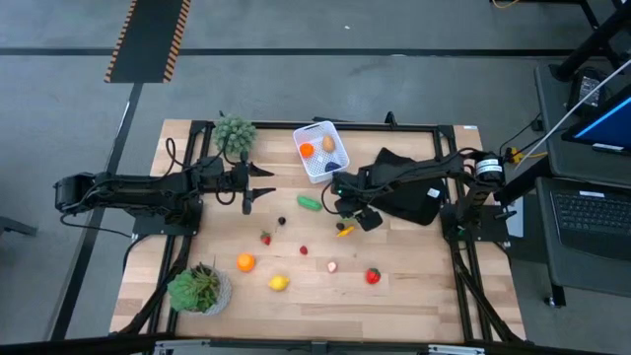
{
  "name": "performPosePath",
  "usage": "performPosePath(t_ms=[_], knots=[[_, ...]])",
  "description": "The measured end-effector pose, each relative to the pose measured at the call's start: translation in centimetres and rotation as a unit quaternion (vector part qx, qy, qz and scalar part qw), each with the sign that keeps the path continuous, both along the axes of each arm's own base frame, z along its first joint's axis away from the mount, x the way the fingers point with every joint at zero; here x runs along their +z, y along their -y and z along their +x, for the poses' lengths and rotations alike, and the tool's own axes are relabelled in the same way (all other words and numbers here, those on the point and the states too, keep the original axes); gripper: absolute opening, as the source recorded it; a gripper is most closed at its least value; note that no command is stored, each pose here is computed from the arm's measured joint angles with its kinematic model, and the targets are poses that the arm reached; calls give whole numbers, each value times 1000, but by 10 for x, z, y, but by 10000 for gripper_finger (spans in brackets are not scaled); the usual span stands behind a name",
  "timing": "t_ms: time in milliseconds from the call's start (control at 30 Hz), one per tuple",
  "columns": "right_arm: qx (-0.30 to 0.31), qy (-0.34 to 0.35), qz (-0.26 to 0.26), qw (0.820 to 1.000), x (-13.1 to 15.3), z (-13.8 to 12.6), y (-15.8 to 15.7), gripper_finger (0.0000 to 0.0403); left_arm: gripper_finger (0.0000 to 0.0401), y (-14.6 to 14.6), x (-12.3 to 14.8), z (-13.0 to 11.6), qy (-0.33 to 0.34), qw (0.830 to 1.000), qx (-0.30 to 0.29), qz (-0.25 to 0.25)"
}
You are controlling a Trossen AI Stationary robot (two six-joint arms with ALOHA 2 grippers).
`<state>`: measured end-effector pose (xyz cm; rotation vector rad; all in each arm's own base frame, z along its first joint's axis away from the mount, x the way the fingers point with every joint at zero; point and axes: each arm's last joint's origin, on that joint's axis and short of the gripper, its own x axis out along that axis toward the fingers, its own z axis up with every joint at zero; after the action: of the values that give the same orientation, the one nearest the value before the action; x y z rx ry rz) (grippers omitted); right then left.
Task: Pick and placing Produce into tupperware
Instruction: Put the starfruit into the basket
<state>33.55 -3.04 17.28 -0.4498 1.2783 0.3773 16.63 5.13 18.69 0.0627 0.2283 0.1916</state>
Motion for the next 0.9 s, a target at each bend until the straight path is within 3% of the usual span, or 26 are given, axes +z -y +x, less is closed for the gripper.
performPosePath(t_ms=[533,900], knots=[[-6,-41,-5,999,-34,8,4,271,206,0,-2,0,-8,1000,1,-3],[-9,-44,-6,999,-36,8,4,271,206,0,-1,0,-8,1000,1,-4]])
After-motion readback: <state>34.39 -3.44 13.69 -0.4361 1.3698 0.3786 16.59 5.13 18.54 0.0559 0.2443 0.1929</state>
